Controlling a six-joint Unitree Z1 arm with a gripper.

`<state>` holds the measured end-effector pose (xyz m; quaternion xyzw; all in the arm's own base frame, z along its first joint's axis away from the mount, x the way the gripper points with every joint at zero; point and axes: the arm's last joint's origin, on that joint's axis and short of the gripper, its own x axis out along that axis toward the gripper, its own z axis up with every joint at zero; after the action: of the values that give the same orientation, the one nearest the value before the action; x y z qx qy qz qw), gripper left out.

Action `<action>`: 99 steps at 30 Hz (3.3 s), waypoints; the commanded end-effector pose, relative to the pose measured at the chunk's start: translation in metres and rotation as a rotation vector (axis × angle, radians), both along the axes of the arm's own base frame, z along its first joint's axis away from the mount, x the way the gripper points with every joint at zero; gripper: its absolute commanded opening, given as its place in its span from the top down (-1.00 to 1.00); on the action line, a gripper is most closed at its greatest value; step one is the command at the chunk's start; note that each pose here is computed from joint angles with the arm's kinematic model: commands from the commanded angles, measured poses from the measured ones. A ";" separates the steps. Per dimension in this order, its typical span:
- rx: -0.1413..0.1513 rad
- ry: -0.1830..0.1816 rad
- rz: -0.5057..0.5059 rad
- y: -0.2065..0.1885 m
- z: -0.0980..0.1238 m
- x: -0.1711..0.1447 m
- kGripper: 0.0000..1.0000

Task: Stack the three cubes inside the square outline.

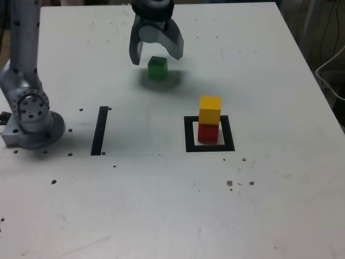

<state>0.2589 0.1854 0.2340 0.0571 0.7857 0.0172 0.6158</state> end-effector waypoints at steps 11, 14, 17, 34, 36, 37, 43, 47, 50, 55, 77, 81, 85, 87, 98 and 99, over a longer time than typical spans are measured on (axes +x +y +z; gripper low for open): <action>-0.053 -0.004 -0.026 0.000 -0.009 0.002 -0.73; -0.073 -0.018 -0.045 -0.001 -0.011 0.003 -0.62; -0.078 -0.036 -0.060 0.000 -0.013 0.006 -0.40; -0.055 -0.052 -0.062 0.002 -0.015 0.007 0.32; -0.059 -0.050 -0.062 0.002 -0.016 0.007 0.37; -0.061 -0.049 -0.061 0.002 -0.017 0.007 0.41; -0.077 -0.054 -0.059 0.001 -0.017 0.007 0.61; -0.090 -0.053 -0.059 -0.001 -0.015 0.006 0.62; -0.100 -0.051 -0.064 -0.004 -0.012 0.005 0.63; -0.103 -0.058 -0.081 -0.011 -0.006 0.005 0.65; -0.133 -0.246 -0.148 -0.108 0.066 0.011 0.66; -0.126 -0.253 -0.129 -0.120 0.070 0.014 0.66; -0.094 -0.260 -0.115 -0.130 0.077 0.019 0.66; -0.077 -0.265 -0.112 -0.135 0.082 0.022 0.66; -0.044 -0.223 -0.117 -0.164 0.109 0.042 0.66; -0.042 -0.220 -0.118 -0.167 0.111 0.043 0.67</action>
<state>0.2991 0.0226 0.3428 0.0862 0.7073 -0.0298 0.7010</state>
